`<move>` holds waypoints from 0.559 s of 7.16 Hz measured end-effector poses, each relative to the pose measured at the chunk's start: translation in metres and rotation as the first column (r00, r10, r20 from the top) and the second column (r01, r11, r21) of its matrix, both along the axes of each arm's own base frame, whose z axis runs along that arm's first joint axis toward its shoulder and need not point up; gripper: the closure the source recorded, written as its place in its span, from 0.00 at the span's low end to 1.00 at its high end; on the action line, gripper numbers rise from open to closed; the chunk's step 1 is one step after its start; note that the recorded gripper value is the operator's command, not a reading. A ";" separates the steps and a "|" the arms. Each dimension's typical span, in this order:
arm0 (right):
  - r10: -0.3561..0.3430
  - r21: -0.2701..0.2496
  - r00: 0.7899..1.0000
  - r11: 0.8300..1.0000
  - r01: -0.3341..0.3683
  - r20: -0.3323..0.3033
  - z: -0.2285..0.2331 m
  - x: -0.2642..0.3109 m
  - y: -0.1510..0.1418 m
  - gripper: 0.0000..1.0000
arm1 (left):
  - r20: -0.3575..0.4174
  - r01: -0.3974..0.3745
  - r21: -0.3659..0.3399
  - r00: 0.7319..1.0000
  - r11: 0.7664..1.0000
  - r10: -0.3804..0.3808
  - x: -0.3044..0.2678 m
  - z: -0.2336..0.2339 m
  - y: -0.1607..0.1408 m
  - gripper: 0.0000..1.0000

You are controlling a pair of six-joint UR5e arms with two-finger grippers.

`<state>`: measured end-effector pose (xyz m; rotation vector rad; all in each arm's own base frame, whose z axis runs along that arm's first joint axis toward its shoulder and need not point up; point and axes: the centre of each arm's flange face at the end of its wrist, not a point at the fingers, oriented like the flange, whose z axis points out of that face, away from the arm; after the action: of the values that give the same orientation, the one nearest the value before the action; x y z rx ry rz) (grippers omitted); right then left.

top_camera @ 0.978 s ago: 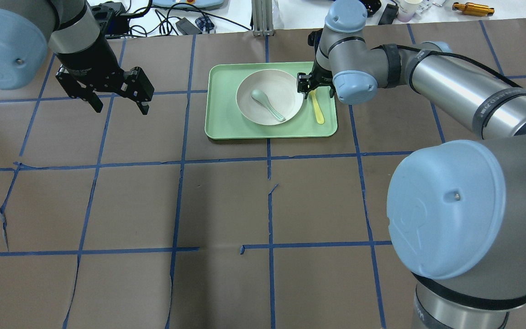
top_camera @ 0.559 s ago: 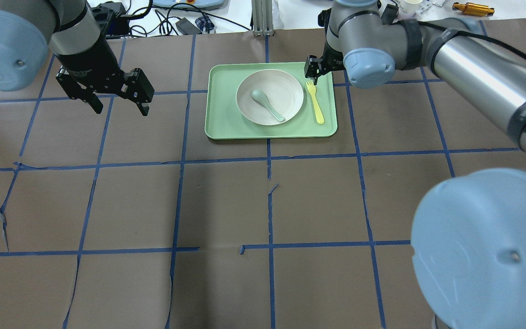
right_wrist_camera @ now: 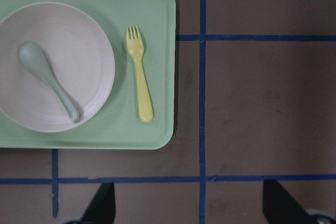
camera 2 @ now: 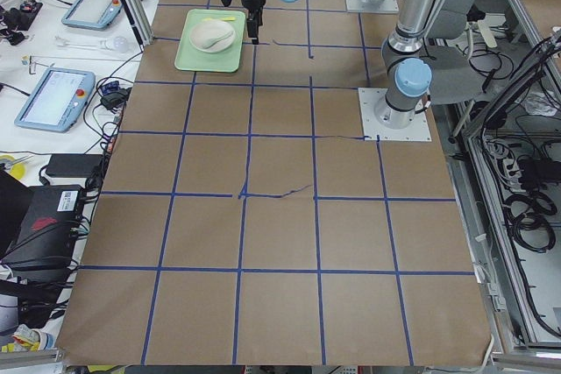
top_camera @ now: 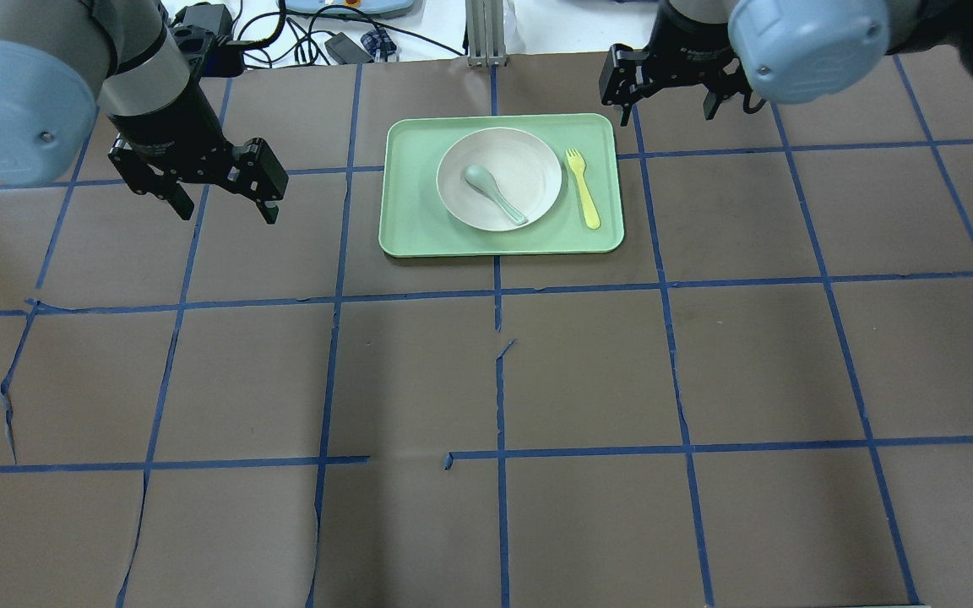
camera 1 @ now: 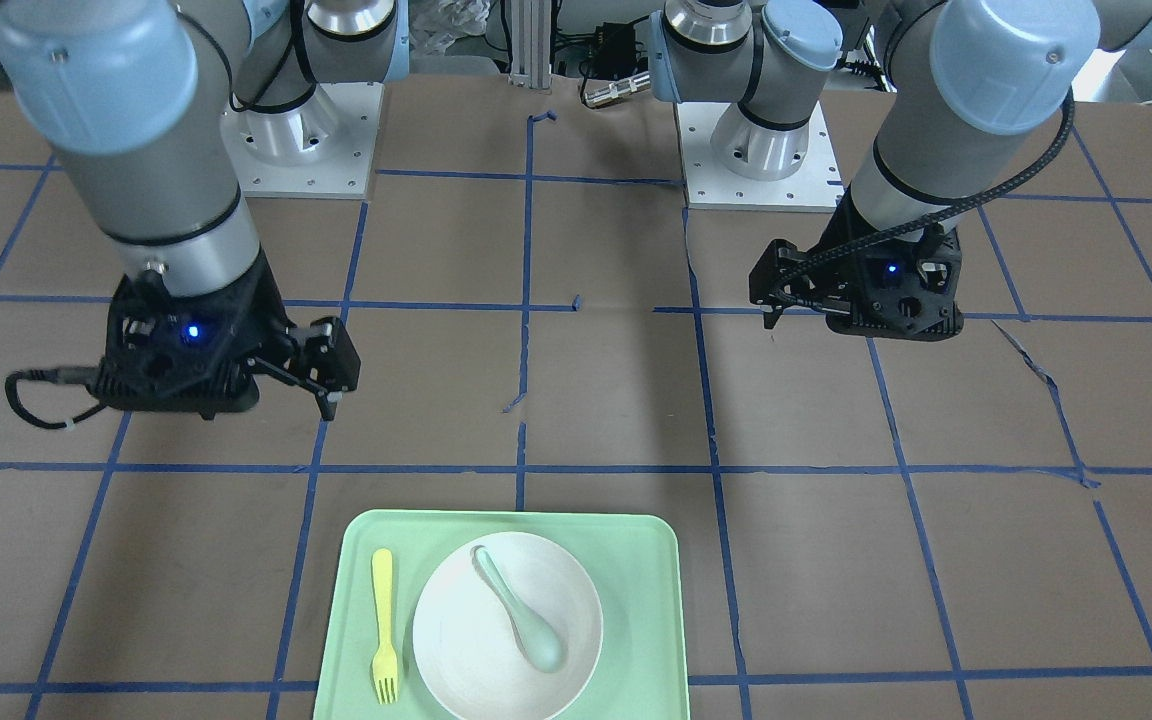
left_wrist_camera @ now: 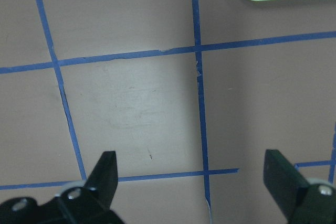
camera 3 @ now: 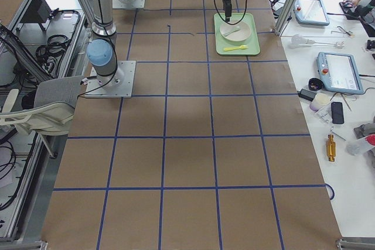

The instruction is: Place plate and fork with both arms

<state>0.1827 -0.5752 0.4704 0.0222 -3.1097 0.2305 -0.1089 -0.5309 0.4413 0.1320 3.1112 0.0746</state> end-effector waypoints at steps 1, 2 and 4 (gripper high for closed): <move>0.002 0.002 1.000 1.000 -0.002 0.004 0.020 0.000 0.022 0.00 | 0.001 -0.001 -0.009 1.000 1.000 0.001 0.001 0.002 -0.001 0.00; 0.005 0.009 1.000 1.000 -0.005 0.006 0.028 0.000 0.037 0.00 | 0.001 -0.001 -0.013 1.000 1.000 0.001 0.001 0.002 -0.001 0.00; 0.004 0.025 1.000 1.000 -0.005 0.010 0.025 0.000 0.051 0.00 | 0.001 -0.001 -0.017 1.000 1.000 0.001 0.001 0.003 0.000 0.00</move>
<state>0.1825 -0.5241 0.4957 0.0286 -3.1229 0.1927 -0.1083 -0.5313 0.4439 0.1305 3.1097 0.0481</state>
